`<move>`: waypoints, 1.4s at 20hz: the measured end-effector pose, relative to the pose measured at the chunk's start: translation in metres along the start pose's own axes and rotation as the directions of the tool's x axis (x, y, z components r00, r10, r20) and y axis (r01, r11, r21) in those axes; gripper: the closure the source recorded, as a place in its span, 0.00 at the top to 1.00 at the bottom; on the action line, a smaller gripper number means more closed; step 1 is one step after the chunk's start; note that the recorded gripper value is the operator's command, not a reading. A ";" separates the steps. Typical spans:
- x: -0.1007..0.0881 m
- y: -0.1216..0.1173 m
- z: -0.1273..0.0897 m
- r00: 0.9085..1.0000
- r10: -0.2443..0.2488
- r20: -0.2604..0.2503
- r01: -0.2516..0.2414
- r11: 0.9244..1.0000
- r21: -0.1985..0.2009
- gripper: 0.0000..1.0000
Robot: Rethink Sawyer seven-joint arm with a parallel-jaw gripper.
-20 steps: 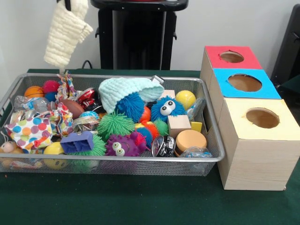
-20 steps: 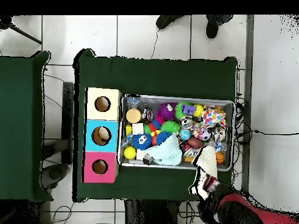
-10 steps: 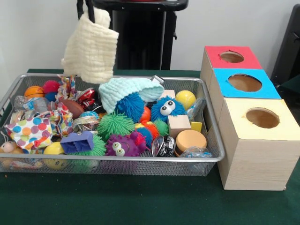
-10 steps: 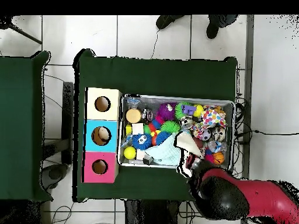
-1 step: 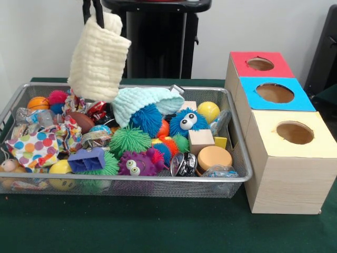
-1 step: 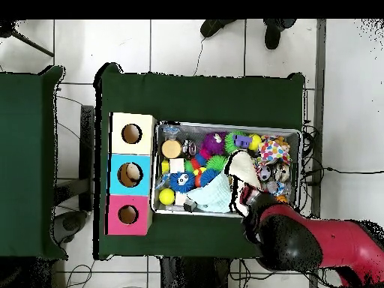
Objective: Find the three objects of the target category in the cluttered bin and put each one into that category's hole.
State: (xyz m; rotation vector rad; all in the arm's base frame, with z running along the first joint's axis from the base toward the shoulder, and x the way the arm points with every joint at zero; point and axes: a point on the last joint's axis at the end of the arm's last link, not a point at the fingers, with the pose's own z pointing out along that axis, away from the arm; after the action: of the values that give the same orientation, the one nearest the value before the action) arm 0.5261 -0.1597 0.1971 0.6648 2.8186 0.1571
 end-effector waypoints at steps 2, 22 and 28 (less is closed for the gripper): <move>-0.001 -0.001 0.000 1.000 0.001 0.003 -0.001 1.000 0.000 0.00; 0.072 -0.160 -0.080 0.933 0.321 0.165 -0.328 0.944 0.021 0.00; 0.151 -0.132 -0.064 0.967 0.190 0.169 -0.200 0.978 0.049 0.00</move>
State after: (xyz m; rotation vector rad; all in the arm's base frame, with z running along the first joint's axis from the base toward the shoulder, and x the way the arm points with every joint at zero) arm 0.3225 -0.2126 0.2061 0.9265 2.6079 0.0411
